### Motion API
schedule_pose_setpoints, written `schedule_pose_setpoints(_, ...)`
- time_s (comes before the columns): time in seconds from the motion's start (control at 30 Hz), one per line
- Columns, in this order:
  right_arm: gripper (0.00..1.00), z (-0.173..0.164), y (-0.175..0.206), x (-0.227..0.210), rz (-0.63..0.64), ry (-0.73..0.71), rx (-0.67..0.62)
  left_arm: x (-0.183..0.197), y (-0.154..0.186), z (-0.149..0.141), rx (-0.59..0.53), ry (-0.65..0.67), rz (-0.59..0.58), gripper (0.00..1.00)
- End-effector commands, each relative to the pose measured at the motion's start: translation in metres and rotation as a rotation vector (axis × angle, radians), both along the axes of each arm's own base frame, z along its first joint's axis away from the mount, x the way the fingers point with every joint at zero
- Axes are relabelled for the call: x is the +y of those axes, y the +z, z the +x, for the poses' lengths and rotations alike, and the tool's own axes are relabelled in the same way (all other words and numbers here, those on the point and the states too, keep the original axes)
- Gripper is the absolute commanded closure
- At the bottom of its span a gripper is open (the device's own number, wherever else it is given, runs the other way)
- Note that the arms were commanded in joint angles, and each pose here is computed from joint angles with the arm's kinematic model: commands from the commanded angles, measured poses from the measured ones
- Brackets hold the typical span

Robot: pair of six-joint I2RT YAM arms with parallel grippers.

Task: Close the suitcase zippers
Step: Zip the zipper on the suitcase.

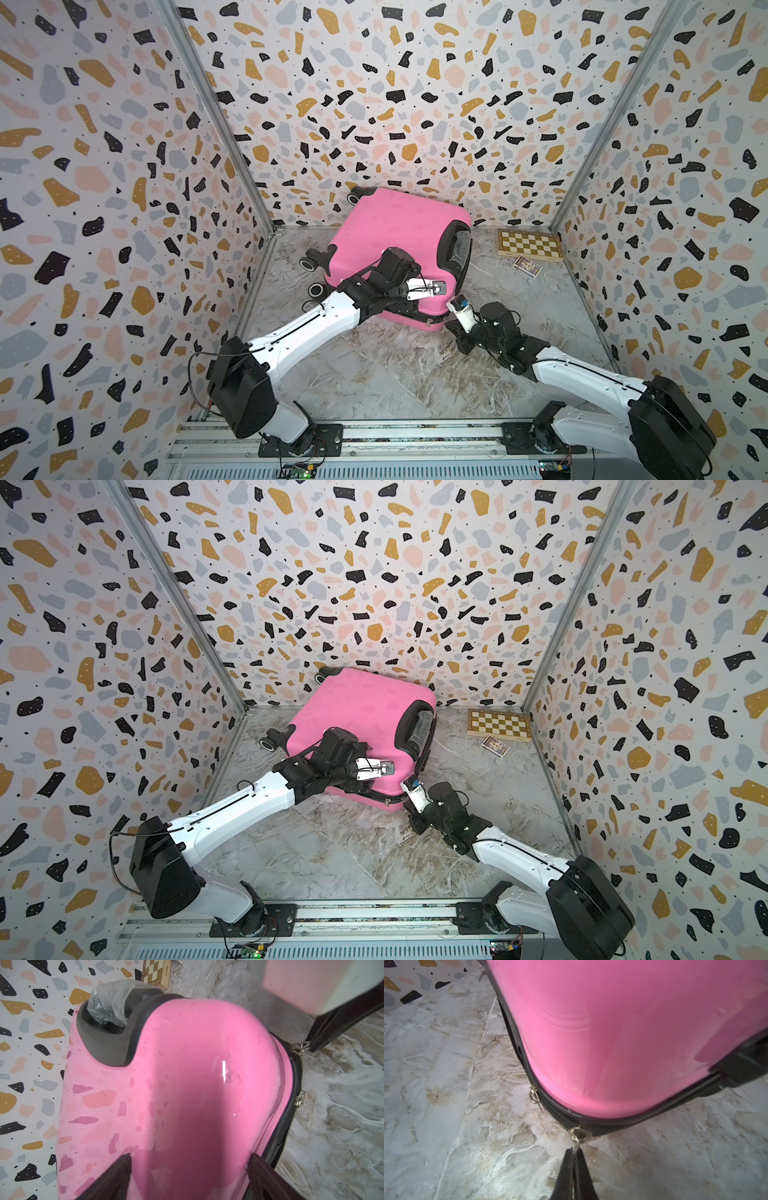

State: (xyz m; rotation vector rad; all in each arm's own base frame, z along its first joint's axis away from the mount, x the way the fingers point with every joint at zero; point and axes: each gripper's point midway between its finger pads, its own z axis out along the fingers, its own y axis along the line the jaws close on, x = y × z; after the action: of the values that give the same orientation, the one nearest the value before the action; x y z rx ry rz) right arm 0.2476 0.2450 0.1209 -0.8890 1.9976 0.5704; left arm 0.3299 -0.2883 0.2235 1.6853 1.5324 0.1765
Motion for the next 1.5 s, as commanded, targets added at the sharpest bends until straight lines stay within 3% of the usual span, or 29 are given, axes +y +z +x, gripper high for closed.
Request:
schedule_pose_setpoints(0.0,1.0,-0.079,0.029,0.056,0.145,0.447,0.045,-0.01,0.057,0.056,-0.212,0.158,-0.204,0.19)
schedule_pose_setpoints(0.33,1.0,-0.09,0.021,0.073,0.101,0.528,0.055,-0.013,0.057,0.057,-0.191,0.168,-0.228,0.25)
schedule_pose_setpoints(0.63,1.0,-0.075,0.023,0.082,0.108,0.475,0.034,-0.012,0.055,0.054,-0.177,0.167,-0.24,0.25)
schedule_pose_setpoints(0.7,1.0,-0.067,0.024,0.08,0.1,0.43,0.019,-0.01,0.059,0.05,-0.17,0.172,-0.251,0.19)
schedule_pose_setpoints(0.8,0.92,-0.051,0.023,0.071,0.067,0.322,-0.016,-0.003,0.064,0.04,-0.16,0.173,-0.267,0.01)
schedule_pose_setpoints(1.03,0.6,-0.018,0.026,0.039,0.046,0.093,-0.071,0.019,0.089,-0.001,-0.09,0.196,-0.424,0.0)
schedule_pose_setpoints(1.27,0.47,0.008,0.042,-0.001,0.055,-0.132,-0.161,0.071,0.112,-0.018,0.006,0.519,-0.66,0.0)
schedule_pose_setpoints(1.47,0.46,0.035,0.045,-0.058,-0.004,-0.461,-0.221,0.141,0.096,-0.024,-0.065,0.886,-0.797,0.02)
